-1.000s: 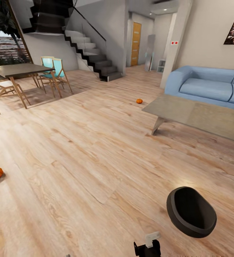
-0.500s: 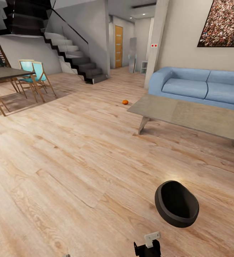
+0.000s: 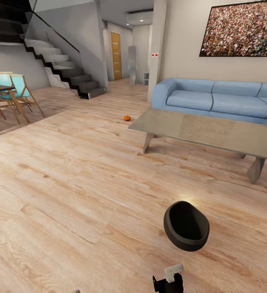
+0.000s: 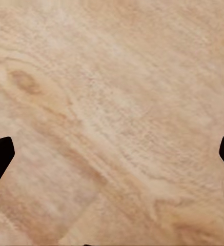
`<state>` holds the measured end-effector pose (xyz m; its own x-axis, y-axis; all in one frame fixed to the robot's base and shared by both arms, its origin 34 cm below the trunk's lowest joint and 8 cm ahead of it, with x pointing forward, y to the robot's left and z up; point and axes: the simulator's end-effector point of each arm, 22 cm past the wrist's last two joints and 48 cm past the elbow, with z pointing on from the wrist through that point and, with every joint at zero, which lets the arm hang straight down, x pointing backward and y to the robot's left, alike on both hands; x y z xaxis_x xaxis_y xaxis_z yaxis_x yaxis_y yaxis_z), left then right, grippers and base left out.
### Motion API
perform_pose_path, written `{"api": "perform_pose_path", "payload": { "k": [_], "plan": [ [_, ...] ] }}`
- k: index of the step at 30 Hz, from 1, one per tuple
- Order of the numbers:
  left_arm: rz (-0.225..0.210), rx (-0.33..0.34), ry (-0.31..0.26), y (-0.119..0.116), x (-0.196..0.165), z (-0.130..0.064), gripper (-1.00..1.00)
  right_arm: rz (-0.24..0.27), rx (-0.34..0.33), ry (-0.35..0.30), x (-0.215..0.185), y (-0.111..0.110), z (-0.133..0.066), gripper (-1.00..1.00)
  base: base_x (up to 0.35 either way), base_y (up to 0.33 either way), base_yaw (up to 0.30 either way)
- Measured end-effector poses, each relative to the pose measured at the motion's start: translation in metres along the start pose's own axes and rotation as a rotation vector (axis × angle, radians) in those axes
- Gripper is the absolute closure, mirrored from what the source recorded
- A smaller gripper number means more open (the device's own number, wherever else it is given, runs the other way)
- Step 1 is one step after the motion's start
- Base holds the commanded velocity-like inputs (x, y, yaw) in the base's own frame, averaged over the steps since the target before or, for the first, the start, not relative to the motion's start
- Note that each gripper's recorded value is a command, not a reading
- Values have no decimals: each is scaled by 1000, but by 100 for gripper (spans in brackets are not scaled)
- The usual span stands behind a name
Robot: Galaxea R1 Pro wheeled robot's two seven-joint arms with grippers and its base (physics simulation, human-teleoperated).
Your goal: Place each of the two pumpkins and all three candles from the living room inside a cabinet in the living room (use any cabinet), then make sure every cabinet is closed, and position the cauldron so it is next to a table in the living room.
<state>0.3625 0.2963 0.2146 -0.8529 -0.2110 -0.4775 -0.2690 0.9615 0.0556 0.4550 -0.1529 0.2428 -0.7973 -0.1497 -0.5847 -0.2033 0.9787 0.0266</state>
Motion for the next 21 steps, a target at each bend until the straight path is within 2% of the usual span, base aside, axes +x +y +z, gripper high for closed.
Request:
{"api": "perform_pose_path", "payload": {
  "k": [21],
  "plan": [
    [-4,6,-20,-2,-9,-1,-100,-2,2,-16,-6,-1,-3,-100,0,0,-261]
  ]
}}
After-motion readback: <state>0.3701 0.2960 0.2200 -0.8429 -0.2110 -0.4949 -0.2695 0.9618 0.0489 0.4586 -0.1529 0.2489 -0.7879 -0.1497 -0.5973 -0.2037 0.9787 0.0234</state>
